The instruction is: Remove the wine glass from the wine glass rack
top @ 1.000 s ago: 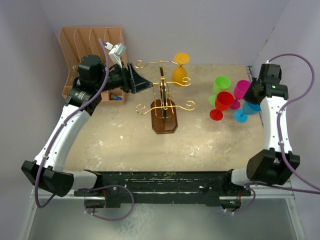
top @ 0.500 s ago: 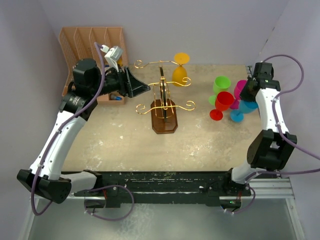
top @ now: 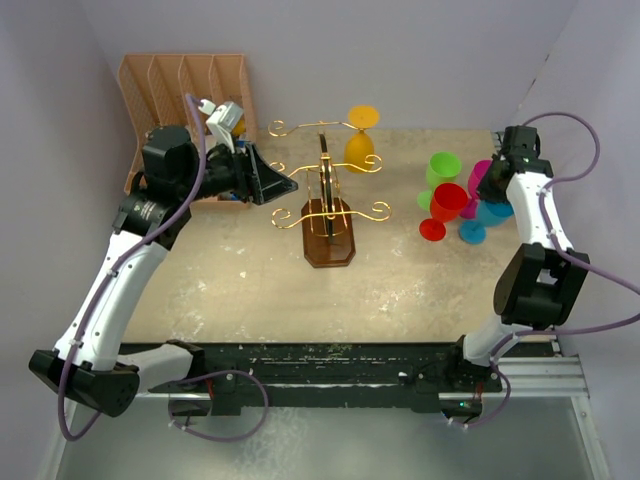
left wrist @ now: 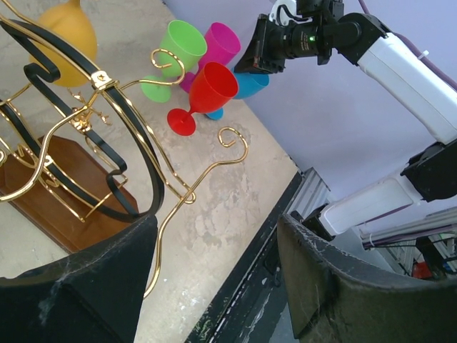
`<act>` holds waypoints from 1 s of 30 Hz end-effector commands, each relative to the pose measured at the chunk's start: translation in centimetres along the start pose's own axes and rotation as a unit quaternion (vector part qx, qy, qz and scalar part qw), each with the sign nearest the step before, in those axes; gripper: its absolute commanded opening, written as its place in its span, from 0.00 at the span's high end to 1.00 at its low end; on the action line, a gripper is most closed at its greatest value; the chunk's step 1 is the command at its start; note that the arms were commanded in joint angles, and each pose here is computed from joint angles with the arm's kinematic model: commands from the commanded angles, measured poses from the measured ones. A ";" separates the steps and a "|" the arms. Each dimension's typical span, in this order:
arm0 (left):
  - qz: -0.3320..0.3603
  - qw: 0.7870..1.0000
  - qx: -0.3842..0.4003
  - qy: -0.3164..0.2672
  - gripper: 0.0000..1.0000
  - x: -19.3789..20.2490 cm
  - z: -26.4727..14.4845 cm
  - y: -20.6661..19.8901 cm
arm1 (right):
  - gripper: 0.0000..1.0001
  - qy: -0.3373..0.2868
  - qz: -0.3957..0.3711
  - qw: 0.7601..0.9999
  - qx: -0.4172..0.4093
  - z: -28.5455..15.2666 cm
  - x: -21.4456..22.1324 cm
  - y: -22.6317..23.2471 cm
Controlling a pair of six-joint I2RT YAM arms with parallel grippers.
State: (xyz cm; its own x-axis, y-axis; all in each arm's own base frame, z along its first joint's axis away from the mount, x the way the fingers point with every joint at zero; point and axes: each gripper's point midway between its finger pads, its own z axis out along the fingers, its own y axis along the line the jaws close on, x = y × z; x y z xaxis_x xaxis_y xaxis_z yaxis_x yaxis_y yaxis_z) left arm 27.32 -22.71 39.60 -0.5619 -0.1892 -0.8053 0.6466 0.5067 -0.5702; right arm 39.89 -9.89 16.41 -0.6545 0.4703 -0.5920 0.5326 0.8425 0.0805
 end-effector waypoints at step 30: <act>0.024 0.998 -0.002 -0.053 0.28 -0.8 -2.0 -1.2 | 0.64 -0.167 -0.047 0.949 -0.263 -17.7 -8.5 13.4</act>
State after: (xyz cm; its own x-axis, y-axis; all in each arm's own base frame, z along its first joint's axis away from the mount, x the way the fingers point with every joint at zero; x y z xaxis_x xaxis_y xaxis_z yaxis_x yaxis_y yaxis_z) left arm 26.60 -22.11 38.35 -0.5720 -0.1995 -0.7956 0.6206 0.5289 -0.5789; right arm 41.26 -5.13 29.31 -0.4980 0.4062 -0.7661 0.3496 0.9026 0.2513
